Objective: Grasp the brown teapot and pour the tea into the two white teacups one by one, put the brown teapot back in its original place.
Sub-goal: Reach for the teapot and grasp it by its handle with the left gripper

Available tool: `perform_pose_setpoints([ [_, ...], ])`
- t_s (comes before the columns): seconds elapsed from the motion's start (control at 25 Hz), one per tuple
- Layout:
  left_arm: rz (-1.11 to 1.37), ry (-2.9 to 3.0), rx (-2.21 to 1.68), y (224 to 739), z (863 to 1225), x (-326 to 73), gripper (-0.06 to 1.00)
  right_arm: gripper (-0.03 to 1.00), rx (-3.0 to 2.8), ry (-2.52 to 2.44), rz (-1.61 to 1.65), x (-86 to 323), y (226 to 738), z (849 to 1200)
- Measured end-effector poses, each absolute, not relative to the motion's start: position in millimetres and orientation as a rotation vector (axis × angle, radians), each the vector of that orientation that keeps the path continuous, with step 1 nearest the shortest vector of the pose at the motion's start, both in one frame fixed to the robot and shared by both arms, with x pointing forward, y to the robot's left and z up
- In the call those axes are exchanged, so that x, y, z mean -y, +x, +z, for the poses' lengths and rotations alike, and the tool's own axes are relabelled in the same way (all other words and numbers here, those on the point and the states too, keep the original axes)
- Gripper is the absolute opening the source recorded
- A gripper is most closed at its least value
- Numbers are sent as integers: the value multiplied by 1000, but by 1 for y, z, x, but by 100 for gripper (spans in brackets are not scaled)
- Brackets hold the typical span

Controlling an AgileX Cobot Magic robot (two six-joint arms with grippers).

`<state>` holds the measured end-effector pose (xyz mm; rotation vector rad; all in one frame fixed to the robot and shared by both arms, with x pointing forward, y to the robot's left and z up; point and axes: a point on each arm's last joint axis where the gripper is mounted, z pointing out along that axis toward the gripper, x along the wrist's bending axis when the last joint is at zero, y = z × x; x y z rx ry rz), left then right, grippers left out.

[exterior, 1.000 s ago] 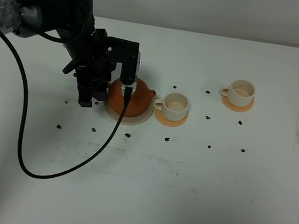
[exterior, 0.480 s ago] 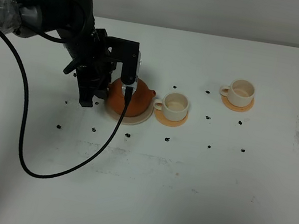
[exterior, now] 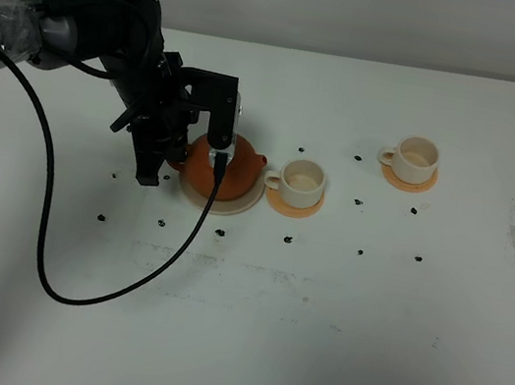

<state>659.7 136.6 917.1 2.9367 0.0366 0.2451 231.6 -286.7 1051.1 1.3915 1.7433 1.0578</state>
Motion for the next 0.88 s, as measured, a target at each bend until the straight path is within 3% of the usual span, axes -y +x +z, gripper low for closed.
perform_pose_setpoints([
  [0.68,175,2831,-107,660,924,-129,11,43,-1743,1392,1058,287,232,1051],
  [0.88,169,2827,-105,658,944,-139,11,43,-1744,1392,1059,287,232,1051],
])
